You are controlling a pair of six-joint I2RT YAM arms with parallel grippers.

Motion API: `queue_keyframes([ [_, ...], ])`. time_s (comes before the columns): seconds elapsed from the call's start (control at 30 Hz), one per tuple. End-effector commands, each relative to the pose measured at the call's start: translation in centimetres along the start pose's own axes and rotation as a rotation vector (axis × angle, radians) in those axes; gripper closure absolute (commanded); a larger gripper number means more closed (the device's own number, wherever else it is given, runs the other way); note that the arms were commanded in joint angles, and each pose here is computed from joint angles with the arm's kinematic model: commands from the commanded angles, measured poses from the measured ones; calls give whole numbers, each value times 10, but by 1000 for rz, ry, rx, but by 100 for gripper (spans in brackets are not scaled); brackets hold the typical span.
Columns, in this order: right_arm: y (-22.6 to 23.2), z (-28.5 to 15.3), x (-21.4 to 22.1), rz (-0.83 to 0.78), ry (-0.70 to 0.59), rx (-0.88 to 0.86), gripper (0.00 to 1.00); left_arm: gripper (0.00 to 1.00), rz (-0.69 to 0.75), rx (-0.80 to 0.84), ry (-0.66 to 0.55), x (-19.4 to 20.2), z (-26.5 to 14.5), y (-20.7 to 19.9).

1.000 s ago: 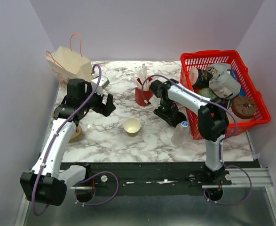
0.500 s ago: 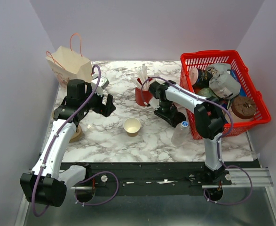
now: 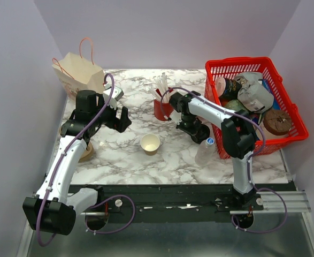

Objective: Pack the takeout coffee

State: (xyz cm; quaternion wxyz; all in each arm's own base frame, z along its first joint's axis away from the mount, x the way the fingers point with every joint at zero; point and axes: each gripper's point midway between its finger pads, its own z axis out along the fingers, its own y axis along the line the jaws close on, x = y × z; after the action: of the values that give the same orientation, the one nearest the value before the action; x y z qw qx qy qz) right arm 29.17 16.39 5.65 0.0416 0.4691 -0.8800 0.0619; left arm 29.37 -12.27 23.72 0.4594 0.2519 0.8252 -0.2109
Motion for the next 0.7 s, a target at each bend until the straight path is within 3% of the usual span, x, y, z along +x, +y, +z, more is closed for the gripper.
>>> queue_keyframes([
  [0.0, -11, -27, 2, 7, -56, 72, 100, 3, 6, 1, -33, -9, -3, -1],
  [0.23, -2, -57, 19, -19, -126, 58, 99, 3, 11, 22, -32, -8, 0, -2],
  [0.4, 24, -86, 13, -101, -263, -88, 99, 4, 53, 68, -24, -4, 0, -9],
  [0.5, 37, -109, 2, -180, -399, -150, 99, 3, 167, 118, -63, -10, -5, -21],
  [0.63, 51, -147, -15, -324, -598, -207, 99, 4, 412, 156, -174, -29, -16, -39],
  [0.67, 56, -153, -18, -361, -641, -235, 100, 4, 532, 177, -233, -41, -20, -52],
])
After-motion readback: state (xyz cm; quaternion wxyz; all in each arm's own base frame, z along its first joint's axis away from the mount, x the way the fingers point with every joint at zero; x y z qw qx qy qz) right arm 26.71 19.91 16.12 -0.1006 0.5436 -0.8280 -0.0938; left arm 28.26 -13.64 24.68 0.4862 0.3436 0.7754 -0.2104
